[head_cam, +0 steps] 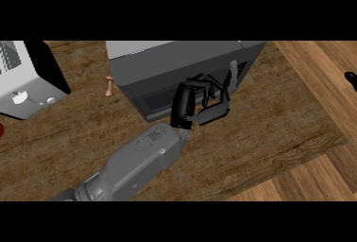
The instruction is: Pick up the milk, place it into the microwave and close the microwave
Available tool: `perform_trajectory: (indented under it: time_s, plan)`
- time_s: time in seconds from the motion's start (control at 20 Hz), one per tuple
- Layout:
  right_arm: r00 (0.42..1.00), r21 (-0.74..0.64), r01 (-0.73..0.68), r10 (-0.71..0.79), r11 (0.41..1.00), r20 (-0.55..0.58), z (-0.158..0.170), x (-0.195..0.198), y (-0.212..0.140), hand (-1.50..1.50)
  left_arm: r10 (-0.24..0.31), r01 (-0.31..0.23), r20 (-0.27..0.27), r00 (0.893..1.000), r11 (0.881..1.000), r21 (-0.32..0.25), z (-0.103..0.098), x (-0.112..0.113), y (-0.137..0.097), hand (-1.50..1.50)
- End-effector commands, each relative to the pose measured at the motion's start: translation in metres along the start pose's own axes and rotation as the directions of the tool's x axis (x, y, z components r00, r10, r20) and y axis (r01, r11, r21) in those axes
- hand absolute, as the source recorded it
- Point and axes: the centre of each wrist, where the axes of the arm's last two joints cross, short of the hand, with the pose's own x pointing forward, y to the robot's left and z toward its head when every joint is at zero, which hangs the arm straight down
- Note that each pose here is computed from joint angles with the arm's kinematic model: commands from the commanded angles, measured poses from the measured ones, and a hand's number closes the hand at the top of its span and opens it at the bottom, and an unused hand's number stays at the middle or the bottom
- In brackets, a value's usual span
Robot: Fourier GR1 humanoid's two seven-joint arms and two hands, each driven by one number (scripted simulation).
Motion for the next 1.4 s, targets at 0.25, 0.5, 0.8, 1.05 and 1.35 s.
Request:
perform_trajectory:
  time_s: [0.25, 0.5, 0.8, 1.05, 1.35]
  plan:
    - [1.0, 0.015, 0.008, -0.008, 1.0, 0.002, -0.006, 0.008, -0.003, -1.5, -0.01, 0.01, 0.001, 1.0, 0.999, 0.043, -0.023, 0.004, 0.007, 1.5]
    - [0.999, 0.067, 0.036, -0.038, 0.997, 0.026, -0.012, 0.012, -0.002, -1.5, -0.007, 0.006, 0.012, 1.0, 1.0, 0.029, -0.025, 0.006, 0.004, 1.5]
    - [0.998, 0.118, 0.069, -0.068, 0.991, -0.011, -0.011, 0.012, 0.001, -1.5, -0.013, 0.012, 0.005, 1.0, 0.999, 0.047, -0.021, -0.001, 0.008, 1.5]
    - [0.997, 0.105, 0.076, -0.075, 0.992, -0.01, -0.012, 0.016, -0.004, -1.5, 0.006, -0.007, 0.012, 1.0, 0.999, 0.041, -0.024, 0.003, 0.005, 1.5]
    - [0.997, 0.134, 0.073, -0.073, 0.988, -0.005, -0.015, 0.024, -0.007, -1.5, 0.001, -0.002, 0.02, 1.0, 0.999, 0.052, -0.024, 0.001, 0.006, 1.5]
